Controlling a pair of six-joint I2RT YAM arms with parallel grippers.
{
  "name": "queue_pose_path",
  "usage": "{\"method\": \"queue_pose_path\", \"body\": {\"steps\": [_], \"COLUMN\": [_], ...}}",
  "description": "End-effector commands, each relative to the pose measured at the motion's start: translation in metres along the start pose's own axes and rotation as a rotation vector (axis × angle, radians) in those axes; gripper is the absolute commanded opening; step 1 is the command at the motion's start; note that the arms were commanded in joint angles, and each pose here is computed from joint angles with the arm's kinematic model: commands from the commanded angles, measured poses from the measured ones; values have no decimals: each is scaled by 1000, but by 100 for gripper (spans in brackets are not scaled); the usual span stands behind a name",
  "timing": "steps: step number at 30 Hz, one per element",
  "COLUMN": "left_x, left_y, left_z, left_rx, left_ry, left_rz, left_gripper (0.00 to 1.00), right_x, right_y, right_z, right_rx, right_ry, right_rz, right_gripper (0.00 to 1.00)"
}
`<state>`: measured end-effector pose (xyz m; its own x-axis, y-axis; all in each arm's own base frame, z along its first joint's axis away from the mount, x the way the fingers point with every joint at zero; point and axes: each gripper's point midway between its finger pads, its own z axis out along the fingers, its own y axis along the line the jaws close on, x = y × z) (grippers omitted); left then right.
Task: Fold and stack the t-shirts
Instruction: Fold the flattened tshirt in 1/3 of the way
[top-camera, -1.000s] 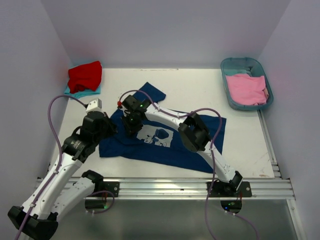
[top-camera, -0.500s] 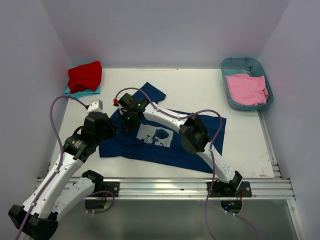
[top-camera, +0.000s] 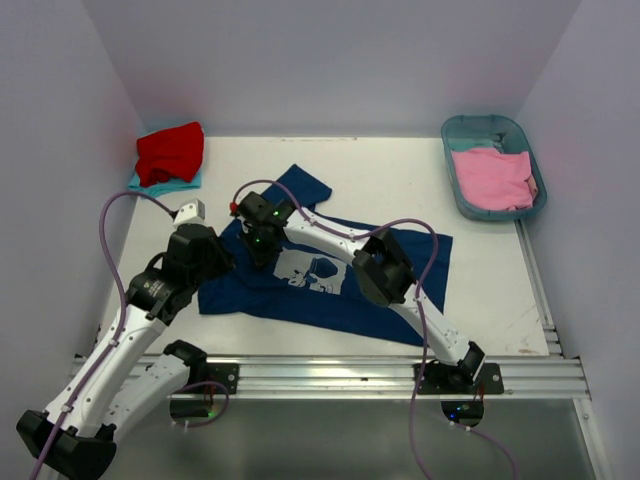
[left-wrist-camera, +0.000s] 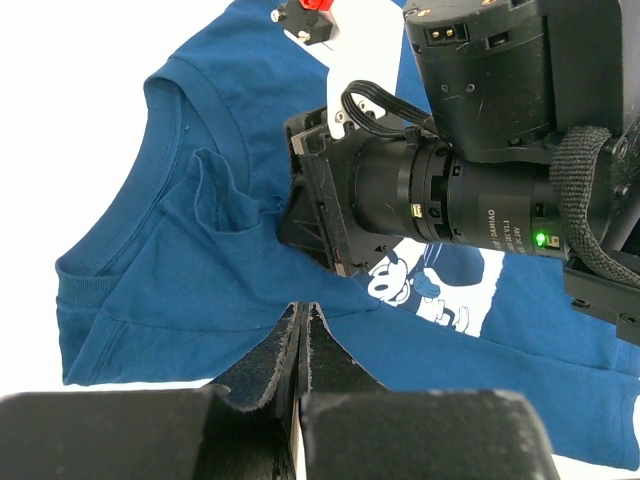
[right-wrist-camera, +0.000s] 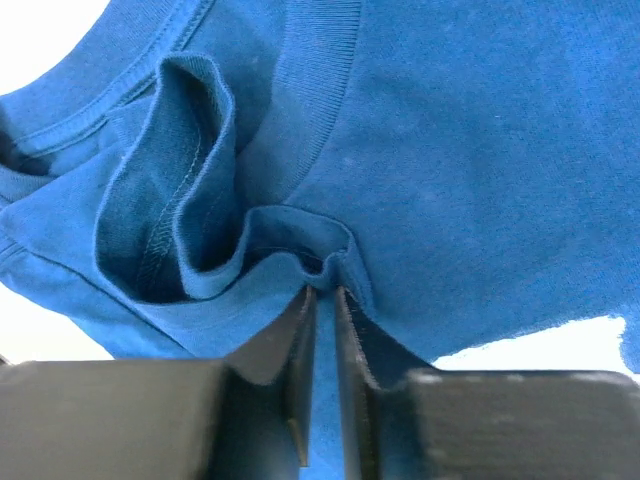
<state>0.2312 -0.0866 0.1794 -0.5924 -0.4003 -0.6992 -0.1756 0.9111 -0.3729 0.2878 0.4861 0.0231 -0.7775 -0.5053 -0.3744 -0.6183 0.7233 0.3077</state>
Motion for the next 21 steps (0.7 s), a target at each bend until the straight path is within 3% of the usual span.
{"method": "queue_pose_path", "body": {"steps": [1, 2, 4, 15, 21], "left_x": [2, 2, 2, 2, -2], "left_y": [6, 6, 7, 7, 6], "left_z": [1, 1, 1, 0, -2], "left_rx": [-21, -20, -24, -20, -21], "left_ry": [-9, -10, -10, -12, -21], "left_rz": [2, 3, 4, 6, 6], "left_gripper": [0, 0, 0, 0, 0], "right_x": [1, 0, 1, -2, -21], "right_y": [-5, -5, -5, -2, 10], "right_z": [0, -2, -1, -12, -46], "right_rx": [42, 41, 42, 29, 7], "right_ry": [2, -4, -4, -30, -123], "right_rz": [-14, -12, -17, -23, -49], "right_gripper": [14, 6, 0, 0, 0]}}
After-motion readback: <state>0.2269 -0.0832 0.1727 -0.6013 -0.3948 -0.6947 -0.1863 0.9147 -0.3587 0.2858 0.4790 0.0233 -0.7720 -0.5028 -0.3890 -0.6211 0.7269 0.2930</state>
